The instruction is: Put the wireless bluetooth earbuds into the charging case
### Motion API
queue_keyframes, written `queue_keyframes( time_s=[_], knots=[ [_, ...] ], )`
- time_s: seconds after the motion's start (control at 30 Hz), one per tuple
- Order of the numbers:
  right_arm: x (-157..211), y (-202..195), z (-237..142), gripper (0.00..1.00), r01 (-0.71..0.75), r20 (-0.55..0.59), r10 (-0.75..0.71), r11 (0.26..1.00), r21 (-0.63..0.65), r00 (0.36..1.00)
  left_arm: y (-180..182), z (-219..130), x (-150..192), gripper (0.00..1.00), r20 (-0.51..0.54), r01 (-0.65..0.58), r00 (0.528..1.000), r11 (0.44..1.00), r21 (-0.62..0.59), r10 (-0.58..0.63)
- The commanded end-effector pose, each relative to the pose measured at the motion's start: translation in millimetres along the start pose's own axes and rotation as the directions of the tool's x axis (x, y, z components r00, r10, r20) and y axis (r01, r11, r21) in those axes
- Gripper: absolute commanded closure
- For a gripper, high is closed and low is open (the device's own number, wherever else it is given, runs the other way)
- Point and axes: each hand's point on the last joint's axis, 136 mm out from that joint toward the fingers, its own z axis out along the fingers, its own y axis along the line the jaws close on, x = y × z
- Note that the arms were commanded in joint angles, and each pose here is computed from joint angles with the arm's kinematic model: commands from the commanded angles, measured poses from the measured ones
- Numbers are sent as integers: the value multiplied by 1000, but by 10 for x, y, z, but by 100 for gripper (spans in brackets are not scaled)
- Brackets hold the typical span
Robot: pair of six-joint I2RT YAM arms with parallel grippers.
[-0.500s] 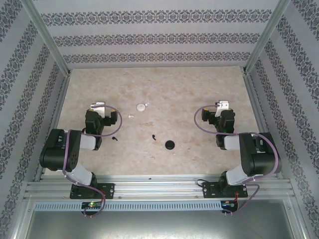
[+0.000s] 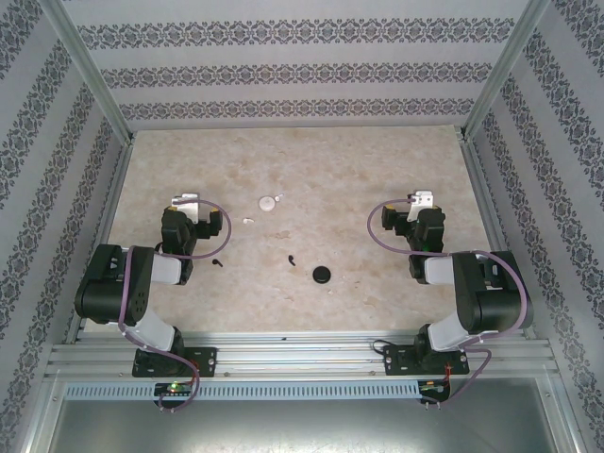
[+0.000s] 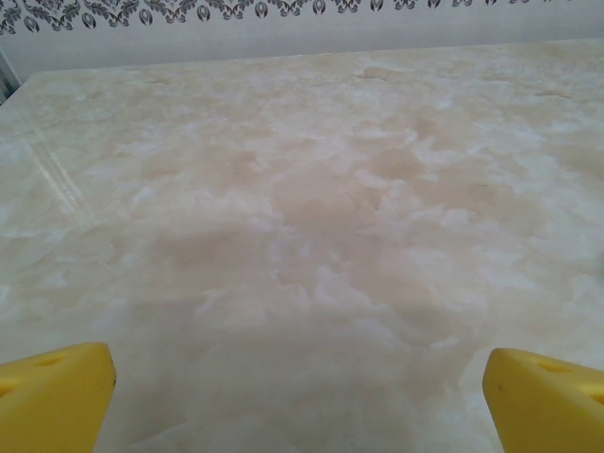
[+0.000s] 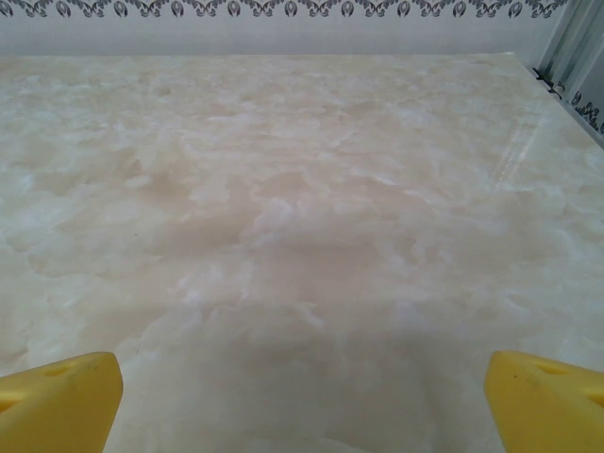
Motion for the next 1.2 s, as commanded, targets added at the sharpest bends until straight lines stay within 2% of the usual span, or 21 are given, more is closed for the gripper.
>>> queue_keyframes(
  time_s=[0.0, 1.03, 1.17],
  knots=[
    [-135, 21, 7, 2, 2, 39, -2, 1000, -7, 999, -4, -9, 18, 0, -10, 5, 1000, 1000, 10, -5],
    [-144, 32, 7, 2, 3, 41, -2, 1000, -12, 999, 21, 2, 26, 0, -20, 16, 1000, 1000, -2, -16],
    [-209, 119, -17, 2, 30, 28, -29, 998, -48, 999, 128, -58, -54, 0, 5, 39, 999, 997, -62, -39]
  ],
)
